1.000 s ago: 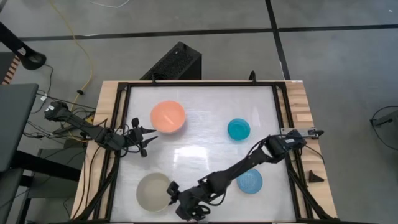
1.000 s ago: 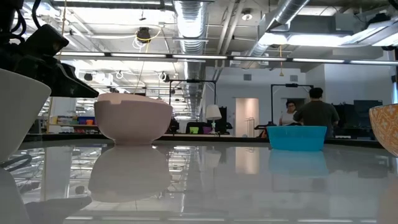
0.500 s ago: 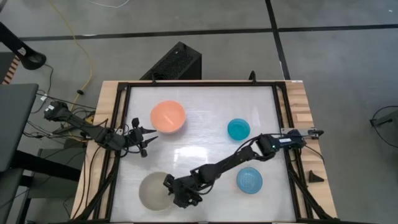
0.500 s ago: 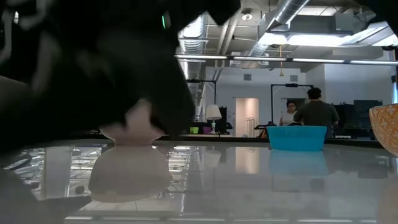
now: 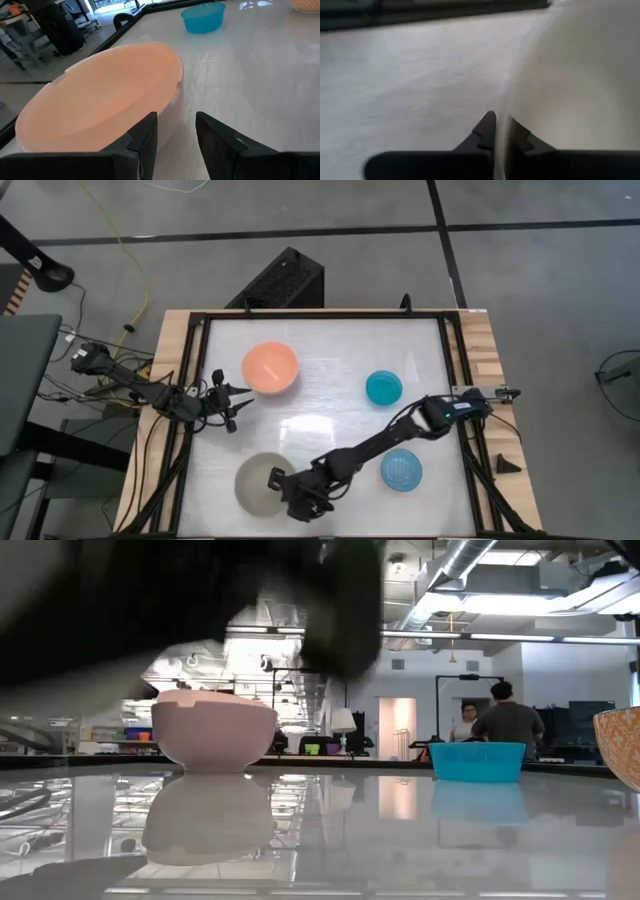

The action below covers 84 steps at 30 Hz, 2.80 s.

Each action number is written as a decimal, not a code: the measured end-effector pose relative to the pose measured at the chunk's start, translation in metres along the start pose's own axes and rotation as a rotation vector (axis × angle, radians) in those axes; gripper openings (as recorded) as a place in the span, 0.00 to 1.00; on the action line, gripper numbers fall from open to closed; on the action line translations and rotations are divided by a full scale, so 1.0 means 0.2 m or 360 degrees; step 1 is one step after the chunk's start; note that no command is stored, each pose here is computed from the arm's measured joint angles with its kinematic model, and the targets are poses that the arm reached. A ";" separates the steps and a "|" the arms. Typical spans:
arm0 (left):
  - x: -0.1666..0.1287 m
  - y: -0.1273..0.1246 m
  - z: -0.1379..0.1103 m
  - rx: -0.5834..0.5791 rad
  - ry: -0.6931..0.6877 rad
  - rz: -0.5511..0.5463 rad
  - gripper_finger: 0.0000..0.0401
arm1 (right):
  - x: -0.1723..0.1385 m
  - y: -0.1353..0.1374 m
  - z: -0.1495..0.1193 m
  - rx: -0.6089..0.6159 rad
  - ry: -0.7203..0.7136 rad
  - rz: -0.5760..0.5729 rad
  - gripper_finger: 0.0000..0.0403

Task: Nest bowls inside each other
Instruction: Stack the gray bowl into the light orange bowl

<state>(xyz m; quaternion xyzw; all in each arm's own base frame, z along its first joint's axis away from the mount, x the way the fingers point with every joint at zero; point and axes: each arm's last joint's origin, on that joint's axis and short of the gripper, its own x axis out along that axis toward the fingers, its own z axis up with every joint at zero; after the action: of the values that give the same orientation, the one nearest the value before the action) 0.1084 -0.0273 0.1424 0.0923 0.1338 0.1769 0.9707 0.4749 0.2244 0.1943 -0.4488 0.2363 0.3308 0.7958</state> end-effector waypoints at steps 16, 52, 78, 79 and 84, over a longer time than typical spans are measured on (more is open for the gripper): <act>0.00 0.00 0.00 0.0000 0.0000 0.0000 0.31 | -0.83 -0.58 -0.40 0.0706 0.0223 -0.0263 0.07; 0.00 -0.01 -0.01 0.0020 0.0020 -0.0015 0.31 | -0.47 -0.80 -1.08 0.1183 0.0329 -0.0679 0.15; 0.00 -0.01 -0.01 0.0020 0.0020 -0.0015 0.31 | -0.46 -0.78 -1.05 0.1300 0.0270 -0.0616 0.21; 0.00 -0.01 -0.01 0.0020 0.0020 -0.0015 0.31 | -0.47 -0.78 -1.05 0.1307 0.0275 -0.0615 0.23; 0.00 -0.01 -0.01 0.0020 0.0020 -0.0016 0.31 | -0.49 -0.79 -1.06 0.1333 0.0276 -0.0630 0.39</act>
<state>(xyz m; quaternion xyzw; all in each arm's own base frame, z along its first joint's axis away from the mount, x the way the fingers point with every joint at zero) 0.1092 -0.0278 0.1408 0.0967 0.1415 0.1718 0.9701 0.5091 -0.0515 0.2454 -0.1516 0.3250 0.0102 0.9334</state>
